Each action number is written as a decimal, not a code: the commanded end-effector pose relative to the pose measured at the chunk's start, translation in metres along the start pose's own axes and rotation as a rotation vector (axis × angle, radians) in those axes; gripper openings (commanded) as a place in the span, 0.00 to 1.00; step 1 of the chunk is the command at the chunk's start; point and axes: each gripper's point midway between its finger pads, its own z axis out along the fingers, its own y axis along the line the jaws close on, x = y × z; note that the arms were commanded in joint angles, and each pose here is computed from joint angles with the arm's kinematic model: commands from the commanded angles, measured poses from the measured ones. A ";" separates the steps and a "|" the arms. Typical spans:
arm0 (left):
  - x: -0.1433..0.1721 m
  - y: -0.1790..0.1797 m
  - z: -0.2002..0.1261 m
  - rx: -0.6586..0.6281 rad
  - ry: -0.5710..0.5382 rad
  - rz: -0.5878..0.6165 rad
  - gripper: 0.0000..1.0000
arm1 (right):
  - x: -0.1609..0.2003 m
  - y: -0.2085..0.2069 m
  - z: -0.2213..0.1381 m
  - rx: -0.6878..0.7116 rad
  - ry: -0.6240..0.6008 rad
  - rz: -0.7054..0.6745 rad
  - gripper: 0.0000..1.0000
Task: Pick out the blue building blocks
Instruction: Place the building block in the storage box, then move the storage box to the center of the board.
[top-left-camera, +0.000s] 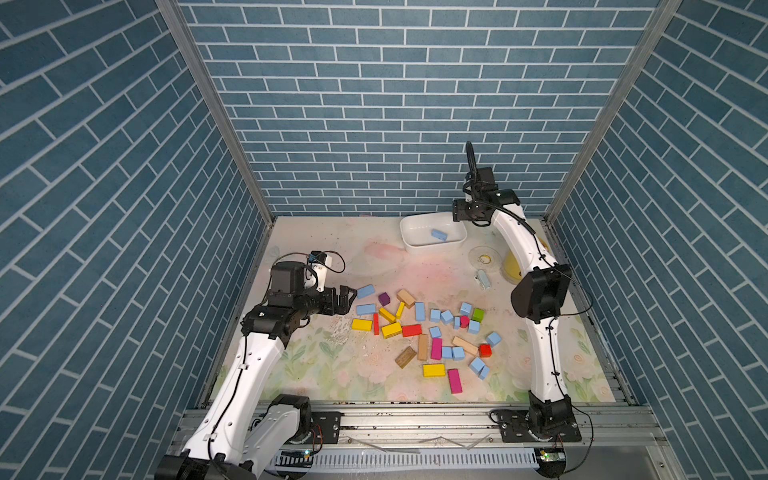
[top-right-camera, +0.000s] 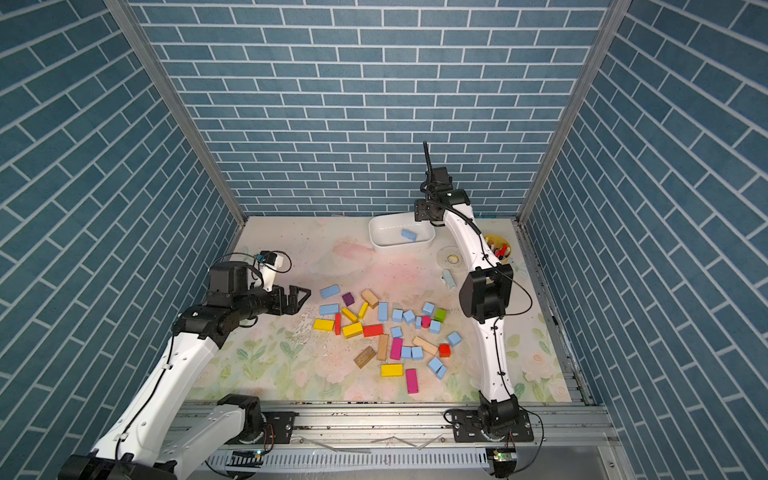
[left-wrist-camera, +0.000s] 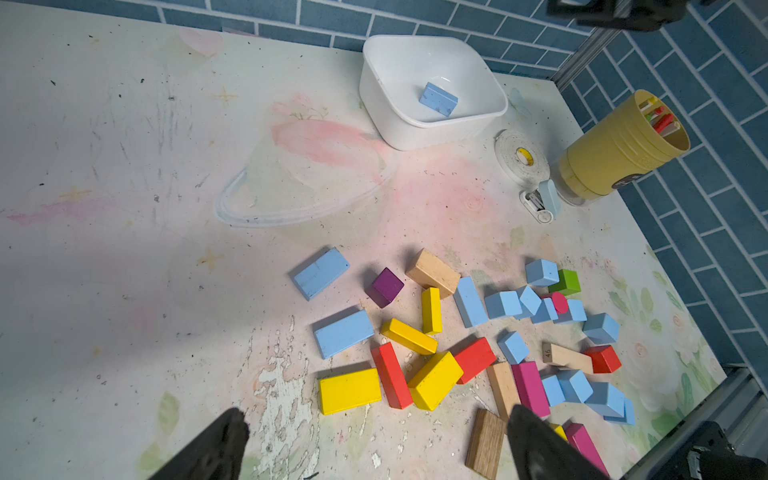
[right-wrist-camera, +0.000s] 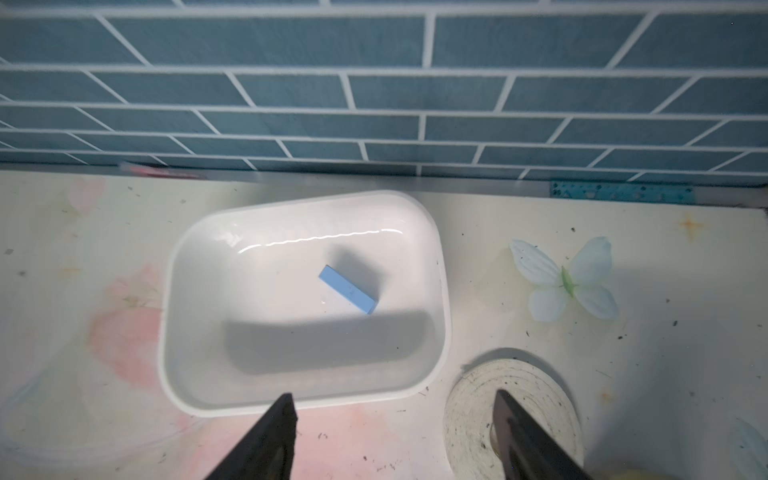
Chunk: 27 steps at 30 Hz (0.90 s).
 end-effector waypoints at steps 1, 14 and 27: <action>0.006 0.007 0.006 -0.031 0.019 -0.001 0.99 | -0.036 0.008 -0.068 -0.059 -0.148 0.004 0.76; -0.040 0.016 0.003 -0.186 -0.173 -0.265 0.97 | 0.032 0.009 -0.145 -0.154 -0.153 -0.006 0.82; -0.128 -0.059 0.088 -0.086 -0.192 -0.250 0.90 | 0.151 -0.006 -0.219 -0.199 -0.148 -0.016 0.86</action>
